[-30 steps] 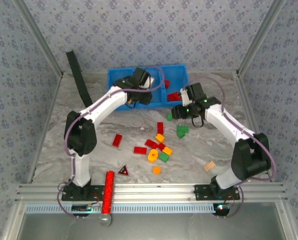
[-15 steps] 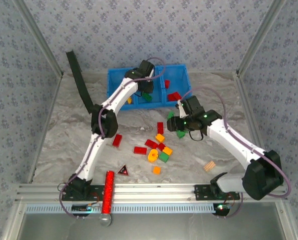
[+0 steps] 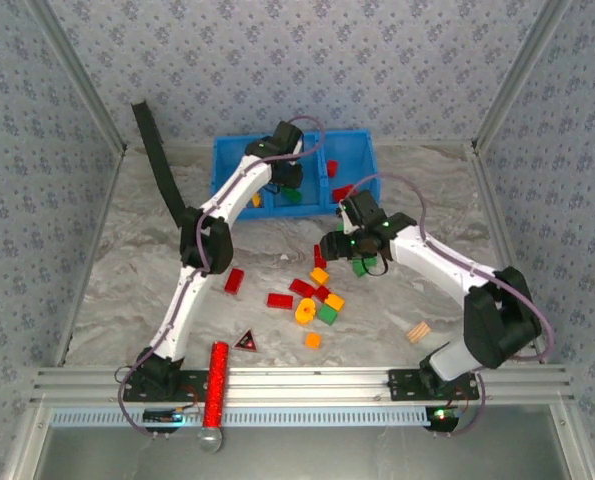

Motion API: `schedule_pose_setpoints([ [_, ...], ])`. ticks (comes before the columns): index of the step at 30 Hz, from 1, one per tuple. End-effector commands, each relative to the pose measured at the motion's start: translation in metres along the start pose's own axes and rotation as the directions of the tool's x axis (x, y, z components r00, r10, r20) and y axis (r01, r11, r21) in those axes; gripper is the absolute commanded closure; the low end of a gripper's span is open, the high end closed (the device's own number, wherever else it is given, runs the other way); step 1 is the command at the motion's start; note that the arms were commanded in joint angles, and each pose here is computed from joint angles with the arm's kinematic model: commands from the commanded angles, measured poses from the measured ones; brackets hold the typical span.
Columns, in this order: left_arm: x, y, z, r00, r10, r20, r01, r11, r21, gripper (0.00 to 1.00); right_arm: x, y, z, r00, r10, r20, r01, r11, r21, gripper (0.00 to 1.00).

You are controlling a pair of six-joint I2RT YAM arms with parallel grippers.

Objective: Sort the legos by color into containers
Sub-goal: Place the lego in the container.

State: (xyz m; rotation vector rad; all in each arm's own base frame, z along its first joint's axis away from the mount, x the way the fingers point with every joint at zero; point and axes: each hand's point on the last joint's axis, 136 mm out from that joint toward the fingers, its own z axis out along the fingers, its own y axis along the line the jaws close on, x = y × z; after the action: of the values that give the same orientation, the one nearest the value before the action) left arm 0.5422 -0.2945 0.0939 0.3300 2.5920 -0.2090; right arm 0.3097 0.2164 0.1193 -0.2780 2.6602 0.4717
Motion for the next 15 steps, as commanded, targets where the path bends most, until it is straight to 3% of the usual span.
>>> schedule_pose_setpoints([
  [1,0.019,-0.002,0.001,0.998,0.000,-0.066,0.001,1.000,0.018,0.68,-0.021,0.012,0.004,0.999,-0.021,0.040,0.022,0.999,-0.024,0.30],
  [6,0.013,-0.007,-0.008,0.999,-0.005,-0.040,0.006,0.999,0.034,0.51,-0.019,0.019,0.026,0.999,-0.033,0.001,0.033,0.999,-0.036,0.30],
  [15,-0.017,-0.019,-0.063,0.998,0.012,0.069,-0.018,0.996,0.082,0.47,-0.006,0.018,0.061,0.997,-0.037,-0.065,0.038,0.999,0.000,0.30],
])
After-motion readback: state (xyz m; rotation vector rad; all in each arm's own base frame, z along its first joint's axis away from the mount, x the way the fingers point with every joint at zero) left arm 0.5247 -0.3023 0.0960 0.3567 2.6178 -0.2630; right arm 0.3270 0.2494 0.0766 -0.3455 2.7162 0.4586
